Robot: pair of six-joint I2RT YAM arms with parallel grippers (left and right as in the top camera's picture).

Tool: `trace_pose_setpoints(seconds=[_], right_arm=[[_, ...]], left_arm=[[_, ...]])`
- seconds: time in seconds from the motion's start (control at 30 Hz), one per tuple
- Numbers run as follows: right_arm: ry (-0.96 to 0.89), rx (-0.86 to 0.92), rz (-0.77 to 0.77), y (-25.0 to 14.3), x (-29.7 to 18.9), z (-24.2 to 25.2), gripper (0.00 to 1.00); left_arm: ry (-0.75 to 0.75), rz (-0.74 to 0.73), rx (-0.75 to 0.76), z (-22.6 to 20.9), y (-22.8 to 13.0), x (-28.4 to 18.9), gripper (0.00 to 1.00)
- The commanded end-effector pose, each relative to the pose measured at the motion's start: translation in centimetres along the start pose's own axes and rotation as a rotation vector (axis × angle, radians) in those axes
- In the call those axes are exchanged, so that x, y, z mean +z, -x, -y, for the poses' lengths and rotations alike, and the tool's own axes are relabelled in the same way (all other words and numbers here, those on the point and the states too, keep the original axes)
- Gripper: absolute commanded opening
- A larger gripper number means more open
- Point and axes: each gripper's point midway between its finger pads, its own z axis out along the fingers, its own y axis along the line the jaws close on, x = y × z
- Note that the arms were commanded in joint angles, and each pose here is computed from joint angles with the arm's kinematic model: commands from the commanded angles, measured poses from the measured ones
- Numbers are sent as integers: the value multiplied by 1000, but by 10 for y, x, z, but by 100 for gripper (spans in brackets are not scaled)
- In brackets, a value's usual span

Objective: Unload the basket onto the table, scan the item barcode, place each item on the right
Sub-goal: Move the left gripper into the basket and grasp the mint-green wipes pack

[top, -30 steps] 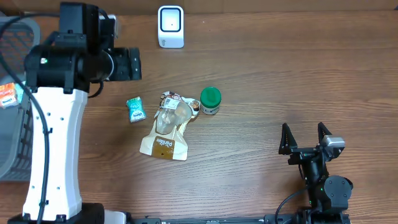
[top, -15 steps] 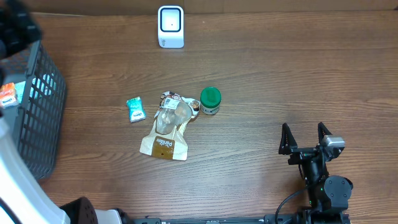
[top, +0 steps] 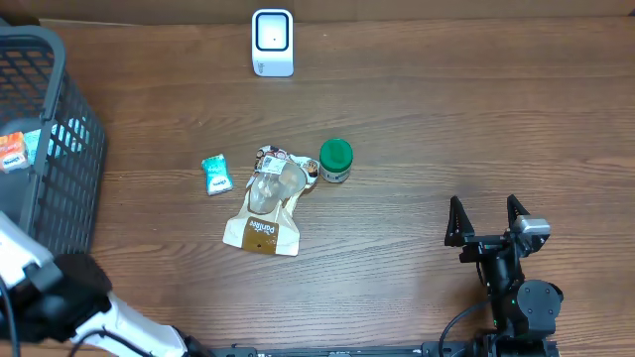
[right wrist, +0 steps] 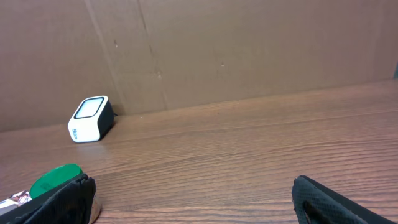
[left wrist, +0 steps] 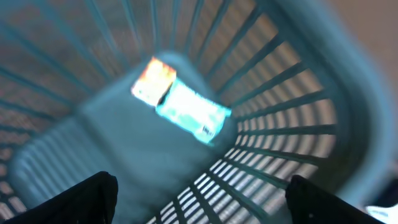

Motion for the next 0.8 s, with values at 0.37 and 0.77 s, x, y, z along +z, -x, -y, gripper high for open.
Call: trace_pose_setpoints(seconds=[0.37,0.77], right_arm=[[6,-2,4,-2,0,-1,100],[6,-2,4,-2,0,-1,100]], left_arm=[[50,-213,-22,-1,-33,132,87],[60,-273,6,8,-55,191,87]])
